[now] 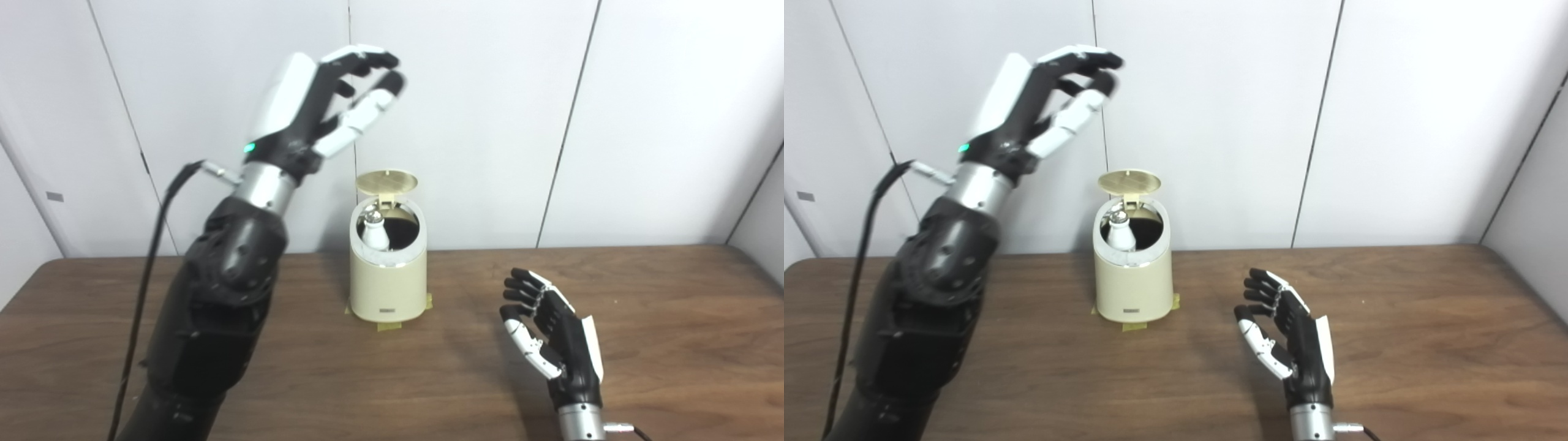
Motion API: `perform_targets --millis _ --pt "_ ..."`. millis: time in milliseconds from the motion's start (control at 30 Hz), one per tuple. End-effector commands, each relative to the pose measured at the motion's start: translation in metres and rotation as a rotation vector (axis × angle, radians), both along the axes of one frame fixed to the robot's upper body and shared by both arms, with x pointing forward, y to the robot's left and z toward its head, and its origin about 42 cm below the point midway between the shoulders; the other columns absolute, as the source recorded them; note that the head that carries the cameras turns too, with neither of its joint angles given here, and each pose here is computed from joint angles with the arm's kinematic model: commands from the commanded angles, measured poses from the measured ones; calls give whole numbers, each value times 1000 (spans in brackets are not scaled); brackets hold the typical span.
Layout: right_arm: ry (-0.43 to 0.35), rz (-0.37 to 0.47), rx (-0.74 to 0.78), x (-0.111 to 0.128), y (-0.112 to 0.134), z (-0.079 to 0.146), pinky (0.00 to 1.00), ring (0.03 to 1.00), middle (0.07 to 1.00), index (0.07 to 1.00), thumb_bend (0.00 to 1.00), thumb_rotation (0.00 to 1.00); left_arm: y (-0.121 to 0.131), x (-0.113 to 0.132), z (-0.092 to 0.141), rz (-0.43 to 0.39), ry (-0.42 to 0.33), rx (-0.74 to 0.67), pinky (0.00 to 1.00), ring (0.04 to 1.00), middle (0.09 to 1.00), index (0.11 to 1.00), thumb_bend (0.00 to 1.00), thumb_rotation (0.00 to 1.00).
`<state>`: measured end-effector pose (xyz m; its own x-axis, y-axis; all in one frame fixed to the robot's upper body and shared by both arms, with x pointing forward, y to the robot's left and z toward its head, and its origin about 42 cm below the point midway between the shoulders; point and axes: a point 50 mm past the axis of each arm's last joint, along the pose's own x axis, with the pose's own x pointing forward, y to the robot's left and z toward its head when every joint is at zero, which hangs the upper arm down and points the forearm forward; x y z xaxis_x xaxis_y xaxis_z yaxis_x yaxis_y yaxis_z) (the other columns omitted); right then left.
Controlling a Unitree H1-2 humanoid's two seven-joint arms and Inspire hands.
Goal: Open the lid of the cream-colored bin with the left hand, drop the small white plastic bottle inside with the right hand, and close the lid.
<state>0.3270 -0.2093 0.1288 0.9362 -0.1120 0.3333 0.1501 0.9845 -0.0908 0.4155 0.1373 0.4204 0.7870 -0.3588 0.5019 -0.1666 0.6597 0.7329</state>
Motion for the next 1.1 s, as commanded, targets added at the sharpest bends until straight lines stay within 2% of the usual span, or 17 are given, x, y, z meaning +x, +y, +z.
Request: perform_targets --millis 0,133,233,333,433,500,567,667,767,867,1067 --pt "-16 3 -14 4 -3 2 624 708 730 744 183 339 -3 6 24 19 -65 41 636 772 788 756 496 963" --pt "-12 6 -5 4 -2 2 627 707 727 742 183 309 -6 24 16 82 -28 112 621 758 793 770 561 993" --pt "-14 17 0 4 -2 2 633 708 730 746 182 263 -7 34 11 119 -3 151 643 777 816 777 597 977" --pt "-10 21 6 3 -1 2 634 706 727 745 191 257 -7 42 6 151 34 190 635 780 821 789 628 971" --pt "-2 14 -1 3 -1 4 626 699 725 741 192 278 -5 47 0 182 71 265 699 835 856 806 662 996" --pt "-4 23 7 3 -1 3 626 699 727 744 191 277 -2 48 -6 186 94 317 815 877 855 788 650 1000" --pt "-2 29 15 4 -1 3 635 704 730 746 193 267 0 50 -13 186 117 339 876 899 848 791 643 1000" --pt "0 30 18 4 -1 3 640 707 731 744 191 244 1 50 -18 189 140 351 873 920 861 817 660 1000" --pt "2 29 13 4 -1 2 644 711 734 744 195 243 1 47 -23 196 148 368 888 895 855 821 648 1000" --pt "3 31 12 3 -1 2 640 707 733 745 202 283 0 46 -28 192 158 374 901 903 848 815 658 1000" --pt "9 30 16 2 2 3 643 702 730 744 194 247 -3 45 -36 191 175 390 866 923 869 821 695 987"
